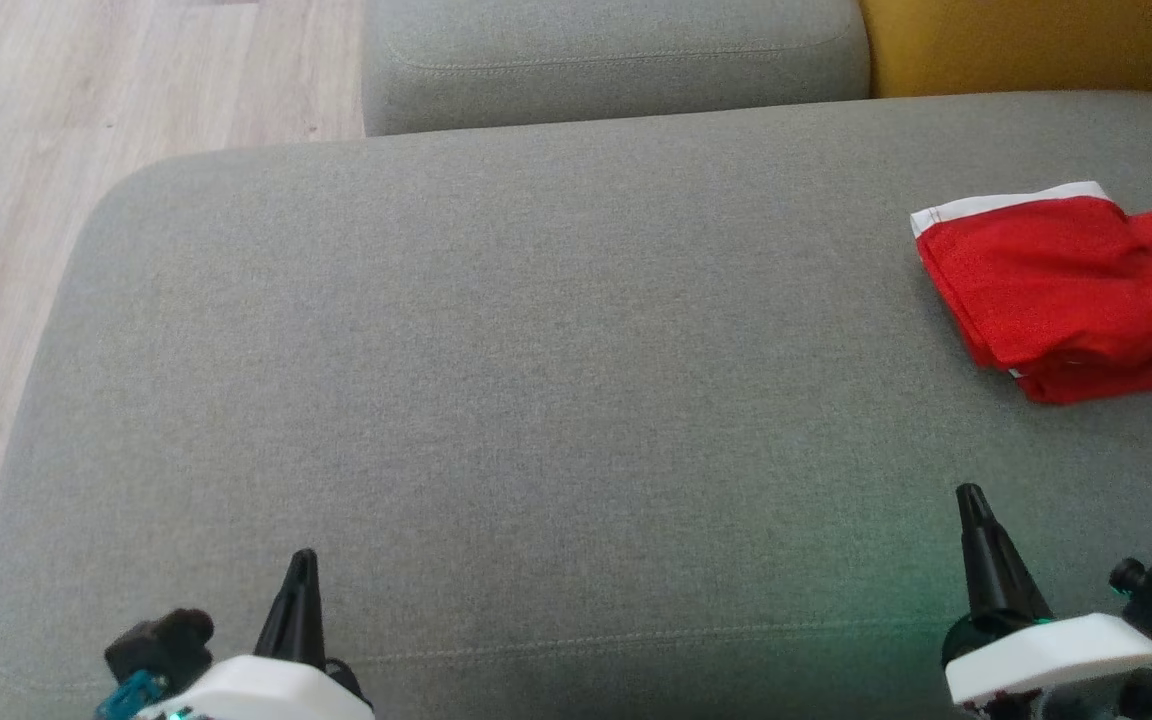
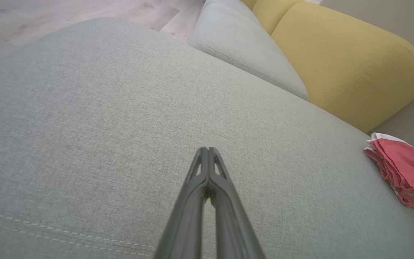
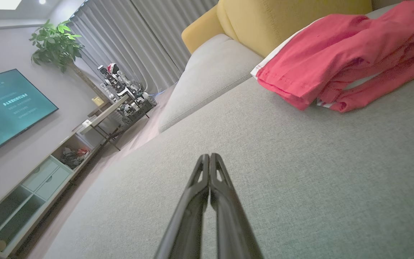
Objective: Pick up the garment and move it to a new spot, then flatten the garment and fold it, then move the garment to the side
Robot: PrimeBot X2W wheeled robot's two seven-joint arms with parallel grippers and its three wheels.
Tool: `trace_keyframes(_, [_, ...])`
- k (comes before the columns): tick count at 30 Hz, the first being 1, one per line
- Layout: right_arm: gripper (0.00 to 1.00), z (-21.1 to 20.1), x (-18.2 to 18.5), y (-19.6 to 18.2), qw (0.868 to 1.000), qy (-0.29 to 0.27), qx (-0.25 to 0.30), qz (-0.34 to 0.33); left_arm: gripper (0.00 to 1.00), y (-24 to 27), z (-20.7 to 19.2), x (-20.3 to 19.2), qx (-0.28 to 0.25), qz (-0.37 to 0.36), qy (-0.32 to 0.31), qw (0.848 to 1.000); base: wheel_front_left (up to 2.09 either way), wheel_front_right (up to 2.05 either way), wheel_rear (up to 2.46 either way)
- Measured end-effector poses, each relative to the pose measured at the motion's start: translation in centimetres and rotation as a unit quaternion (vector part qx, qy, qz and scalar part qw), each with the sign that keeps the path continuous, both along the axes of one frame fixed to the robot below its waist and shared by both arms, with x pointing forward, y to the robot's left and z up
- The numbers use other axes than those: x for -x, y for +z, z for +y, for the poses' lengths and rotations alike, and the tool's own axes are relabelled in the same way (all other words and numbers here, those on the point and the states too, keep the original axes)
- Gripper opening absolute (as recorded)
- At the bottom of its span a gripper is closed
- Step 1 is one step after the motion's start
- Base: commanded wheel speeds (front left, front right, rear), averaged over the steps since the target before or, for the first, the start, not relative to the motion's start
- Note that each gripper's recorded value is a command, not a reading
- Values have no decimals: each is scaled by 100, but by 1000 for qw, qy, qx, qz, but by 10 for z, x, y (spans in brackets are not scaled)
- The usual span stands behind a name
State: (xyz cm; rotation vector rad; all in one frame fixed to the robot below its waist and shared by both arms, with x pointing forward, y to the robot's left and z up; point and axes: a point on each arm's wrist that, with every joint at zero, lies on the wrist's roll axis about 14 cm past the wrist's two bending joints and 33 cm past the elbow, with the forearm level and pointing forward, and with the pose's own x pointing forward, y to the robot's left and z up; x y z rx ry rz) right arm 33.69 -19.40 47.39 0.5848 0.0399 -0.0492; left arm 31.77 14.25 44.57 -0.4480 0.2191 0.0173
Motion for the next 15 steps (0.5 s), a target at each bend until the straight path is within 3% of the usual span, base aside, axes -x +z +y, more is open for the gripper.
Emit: trace_keyframes(15, [0, -3, -9, 1, 996, -11, -86, 2, 0, -2, 8, -10, 92, 16, 21, 995, 0, 0, 0])
